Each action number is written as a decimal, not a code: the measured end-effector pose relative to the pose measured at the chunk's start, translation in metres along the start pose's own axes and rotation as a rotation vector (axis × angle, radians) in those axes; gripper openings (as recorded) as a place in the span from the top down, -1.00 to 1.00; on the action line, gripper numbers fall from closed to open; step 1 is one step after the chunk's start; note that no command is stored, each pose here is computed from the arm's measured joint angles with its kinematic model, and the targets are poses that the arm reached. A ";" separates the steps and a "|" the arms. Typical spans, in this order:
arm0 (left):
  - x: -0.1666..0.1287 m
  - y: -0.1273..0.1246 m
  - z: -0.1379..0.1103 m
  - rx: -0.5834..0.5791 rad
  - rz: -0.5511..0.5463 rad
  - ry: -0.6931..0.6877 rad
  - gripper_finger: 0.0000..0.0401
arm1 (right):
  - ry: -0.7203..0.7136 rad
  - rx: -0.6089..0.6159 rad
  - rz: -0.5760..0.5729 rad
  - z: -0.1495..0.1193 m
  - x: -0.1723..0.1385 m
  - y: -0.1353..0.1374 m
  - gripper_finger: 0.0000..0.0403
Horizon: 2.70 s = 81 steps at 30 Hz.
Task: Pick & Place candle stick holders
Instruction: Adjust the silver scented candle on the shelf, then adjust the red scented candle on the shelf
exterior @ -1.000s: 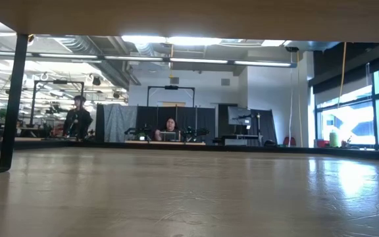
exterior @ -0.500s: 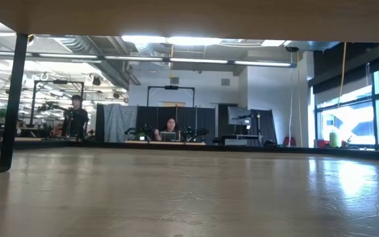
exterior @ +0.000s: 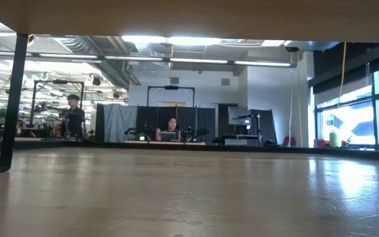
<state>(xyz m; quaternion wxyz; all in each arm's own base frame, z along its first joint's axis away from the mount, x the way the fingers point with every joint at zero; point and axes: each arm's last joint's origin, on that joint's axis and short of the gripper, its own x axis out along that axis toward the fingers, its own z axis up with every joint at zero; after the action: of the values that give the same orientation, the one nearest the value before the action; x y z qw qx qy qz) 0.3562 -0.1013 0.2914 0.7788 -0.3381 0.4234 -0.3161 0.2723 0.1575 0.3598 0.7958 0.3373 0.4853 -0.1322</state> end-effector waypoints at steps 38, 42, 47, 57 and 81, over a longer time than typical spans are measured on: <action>-0.003 0.014 0.013 0.016 0.035 -0.086 0.99 | 0.056 0.049 -0.090 -0.013 -0.002 -0.006 -0.72; -0.006 0.017 0.015 0.010 0.043 -0.099 0.99 | 0.057 0.049 -0.090 -0.013 -0.002 -0.006 -0.72; -0.008 0.015 0.013 -0.007 0.054 -0.090 0.99 | 0.075 0.046 -0.084 -0.014 -0.002 -0.006 -0.72; -0.049 -0.004 0.009 -0.014 0.322 -0.298 0.99 | 0.079 0.034 -0.104 -0.014 -0.002 -0.008 -0.72; -0.074 -0.026 0.003 -0.012 0.496 -0.508 0.99 | 0.159 0.009 -0.268 -0.019 0.048 -0.002 -0.52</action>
<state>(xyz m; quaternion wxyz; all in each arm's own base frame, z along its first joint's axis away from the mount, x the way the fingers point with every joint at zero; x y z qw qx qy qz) 0.3211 -0.0571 0.3464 0.9103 -0.2972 0.2874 -0.0207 0.2818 0.1744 0.3114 0.7287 0.2825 0.5866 -0.2123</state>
